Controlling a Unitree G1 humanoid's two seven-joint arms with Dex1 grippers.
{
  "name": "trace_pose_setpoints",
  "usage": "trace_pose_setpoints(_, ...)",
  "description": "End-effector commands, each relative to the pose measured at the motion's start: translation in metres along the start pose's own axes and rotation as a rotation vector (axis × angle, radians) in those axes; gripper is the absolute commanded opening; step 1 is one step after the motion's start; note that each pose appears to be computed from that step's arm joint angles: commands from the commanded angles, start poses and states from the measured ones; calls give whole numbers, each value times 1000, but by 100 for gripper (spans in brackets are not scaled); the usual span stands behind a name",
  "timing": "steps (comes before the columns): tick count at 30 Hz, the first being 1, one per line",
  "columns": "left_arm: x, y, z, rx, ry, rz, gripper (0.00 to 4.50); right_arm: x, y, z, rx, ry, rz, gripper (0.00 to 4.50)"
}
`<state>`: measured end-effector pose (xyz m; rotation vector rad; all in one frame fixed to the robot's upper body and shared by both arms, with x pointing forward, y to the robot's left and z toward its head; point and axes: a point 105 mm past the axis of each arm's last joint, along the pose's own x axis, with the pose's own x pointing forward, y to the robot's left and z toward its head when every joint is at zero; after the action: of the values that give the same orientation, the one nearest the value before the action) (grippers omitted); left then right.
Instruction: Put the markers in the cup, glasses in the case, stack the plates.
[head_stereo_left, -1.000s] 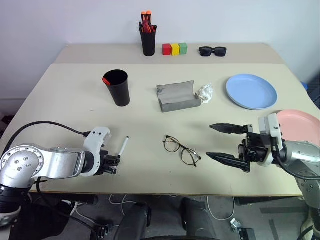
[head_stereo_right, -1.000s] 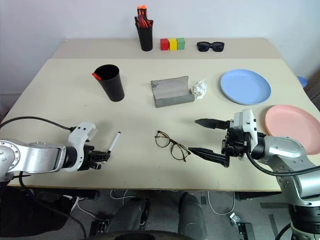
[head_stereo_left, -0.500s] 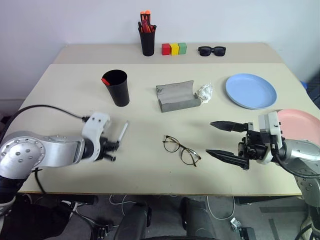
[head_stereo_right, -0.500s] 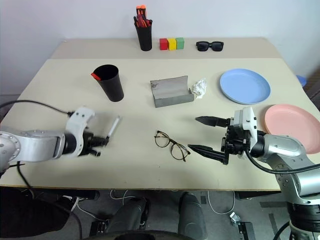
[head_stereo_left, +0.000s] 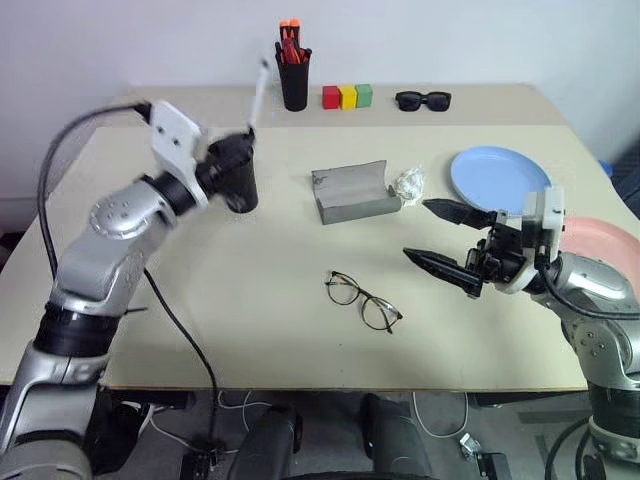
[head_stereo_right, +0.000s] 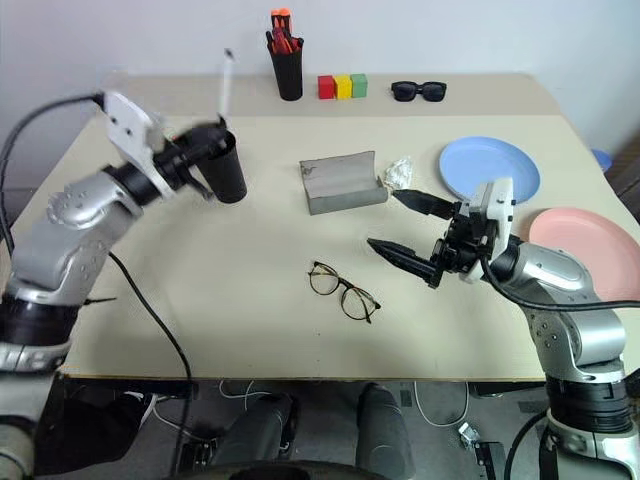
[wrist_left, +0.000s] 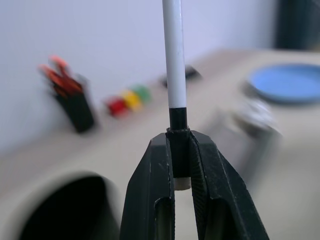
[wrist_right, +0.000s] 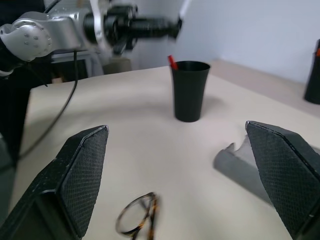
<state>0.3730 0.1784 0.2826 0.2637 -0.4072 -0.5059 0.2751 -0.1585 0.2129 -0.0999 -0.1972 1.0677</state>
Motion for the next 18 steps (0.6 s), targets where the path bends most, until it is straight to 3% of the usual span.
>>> trace_pose_setpoints(1,4,31,17,52,-139,78,3,3,0,7,-29,-23,-2,450)
trace_pose_setpoints(6,15,56,7,-50,-216,196,3,7,-1,9,-35,-26,-6,450)
trace_pose_setpoints(18,21,54,-30,-161,-211,231,3,6,-14,21,73,-92,-99,450)
